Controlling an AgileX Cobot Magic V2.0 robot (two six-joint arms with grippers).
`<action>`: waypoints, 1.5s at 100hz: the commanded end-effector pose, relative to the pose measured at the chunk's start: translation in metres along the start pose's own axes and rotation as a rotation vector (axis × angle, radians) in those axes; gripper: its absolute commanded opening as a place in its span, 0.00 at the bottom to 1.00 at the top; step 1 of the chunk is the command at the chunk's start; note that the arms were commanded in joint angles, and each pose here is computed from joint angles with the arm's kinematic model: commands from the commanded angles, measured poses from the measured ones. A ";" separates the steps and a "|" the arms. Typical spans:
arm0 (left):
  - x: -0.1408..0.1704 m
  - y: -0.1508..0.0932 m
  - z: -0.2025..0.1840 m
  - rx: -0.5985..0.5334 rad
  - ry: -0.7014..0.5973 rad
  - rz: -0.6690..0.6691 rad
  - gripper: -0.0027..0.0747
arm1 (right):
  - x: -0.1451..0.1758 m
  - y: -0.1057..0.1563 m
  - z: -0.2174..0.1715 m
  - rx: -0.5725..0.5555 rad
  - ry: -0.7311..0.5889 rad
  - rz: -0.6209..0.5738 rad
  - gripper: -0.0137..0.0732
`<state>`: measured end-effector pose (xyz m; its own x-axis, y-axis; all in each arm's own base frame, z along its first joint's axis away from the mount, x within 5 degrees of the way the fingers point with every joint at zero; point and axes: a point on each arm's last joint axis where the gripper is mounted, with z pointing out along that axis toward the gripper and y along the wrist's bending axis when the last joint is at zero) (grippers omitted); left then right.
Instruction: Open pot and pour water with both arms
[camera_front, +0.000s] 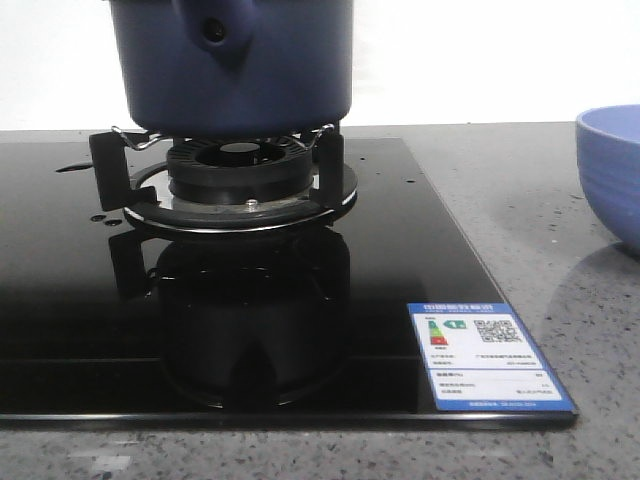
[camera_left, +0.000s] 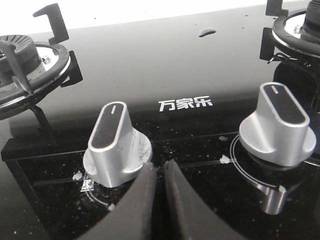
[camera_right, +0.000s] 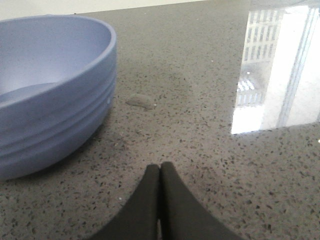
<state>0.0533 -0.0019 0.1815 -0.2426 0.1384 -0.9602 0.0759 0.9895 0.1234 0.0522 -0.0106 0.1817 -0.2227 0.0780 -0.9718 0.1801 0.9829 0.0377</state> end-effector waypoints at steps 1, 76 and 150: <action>0.005 -0.001 0.001 0.007 -0.036 -0.017 0.01 | 0.006 0.000 0.002 0.005 -0.012 -0.006 0.08; 0.005 -0.001 0.001 0.007 -0.036 -0.017 0.01 | 0.005 0.000 0.002 0.005 -0.019 -0.008 0.08; -0.026 0.006 -0.006 0.071 -0.399 -0.718 0.01 | -0.036 -0.001 -0.009 -0.109 -0.474 0.481 0.09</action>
<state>0.0559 -0.0041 0.2107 0.0408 -0.3658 -0.9298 0.0879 0.9283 -0.3614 0.0521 -0.0114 0.2240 0.2881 0.4631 -0.8381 0.0400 0.8687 0.4938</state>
